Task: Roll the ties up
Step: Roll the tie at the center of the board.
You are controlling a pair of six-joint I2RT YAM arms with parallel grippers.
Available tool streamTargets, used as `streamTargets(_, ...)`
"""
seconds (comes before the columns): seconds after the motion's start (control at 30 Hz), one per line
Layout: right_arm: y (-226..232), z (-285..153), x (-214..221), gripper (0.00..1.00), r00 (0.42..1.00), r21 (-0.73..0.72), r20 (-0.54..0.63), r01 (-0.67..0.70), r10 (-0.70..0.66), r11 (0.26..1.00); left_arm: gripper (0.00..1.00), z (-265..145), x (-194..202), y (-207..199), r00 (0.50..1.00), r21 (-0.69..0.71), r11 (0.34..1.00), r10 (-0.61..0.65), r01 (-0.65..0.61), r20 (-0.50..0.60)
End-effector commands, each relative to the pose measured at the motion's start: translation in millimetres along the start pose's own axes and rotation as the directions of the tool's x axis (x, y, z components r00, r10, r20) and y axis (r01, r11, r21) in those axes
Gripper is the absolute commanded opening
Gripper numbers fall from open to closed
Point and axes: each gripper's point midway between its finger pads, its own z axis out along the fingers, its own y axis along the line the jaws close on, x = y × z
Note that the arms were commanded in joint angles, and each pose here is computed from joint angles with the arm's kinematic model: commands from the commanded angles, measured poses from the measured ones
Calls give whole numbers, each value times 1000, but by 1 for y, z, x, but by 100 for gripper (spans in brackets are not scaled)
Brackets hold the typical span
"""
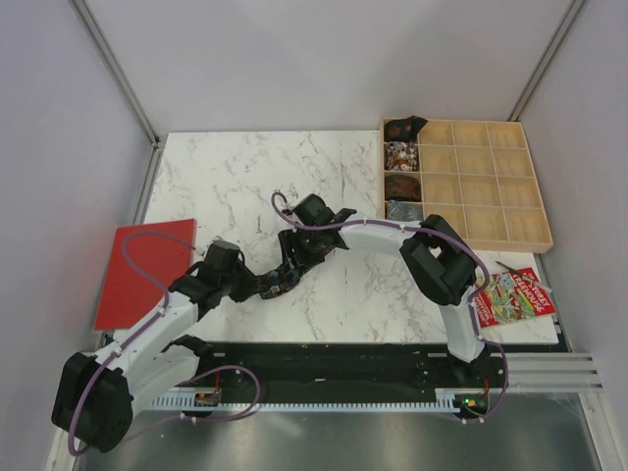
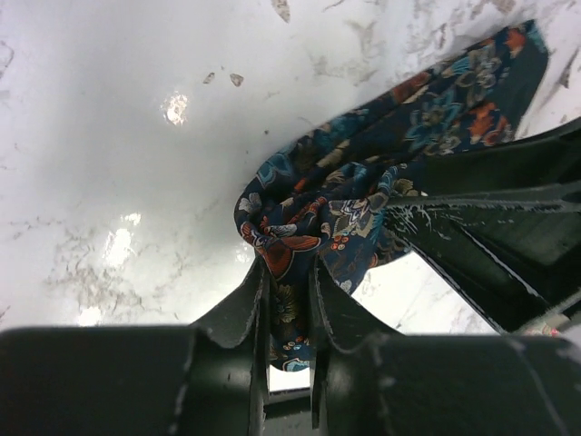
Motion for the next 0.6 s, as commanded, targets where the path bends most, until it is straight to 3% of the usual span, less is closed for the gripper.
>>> streamTargets(0.0, 23, -40, -34, 67, 995, -33, 96, 26, -22, 999, 10, -27, -1, -1, 999, -37, 998, 42, -42, -23)
streamTargets(0.07, 37, -57, -42, 67, 991, -60, 128, 35, -27, 998, 9, -35, -6, 2, 999, -59, 997, 52, -52, -3)
streamTargets(0.27, 70, -78, -44, 54, 986, -134, 166, 44, -21, 990, 9, -53, -2, 11, 998, -104, 992, 64, -66, -28)
streamTargets(0.4, 76, -65, -31, 42, 991, -136, 136, 34, -15, 990, 8, -58, -1, 12, 998, -114, 991, 64, -67, -30)
streamTargets(0.57, 83, -36, -8, 38, 997, -135, 78, 36, -25, 990, 8, -64, -2, 13, 998, -122, 991, 58, -61, -25)
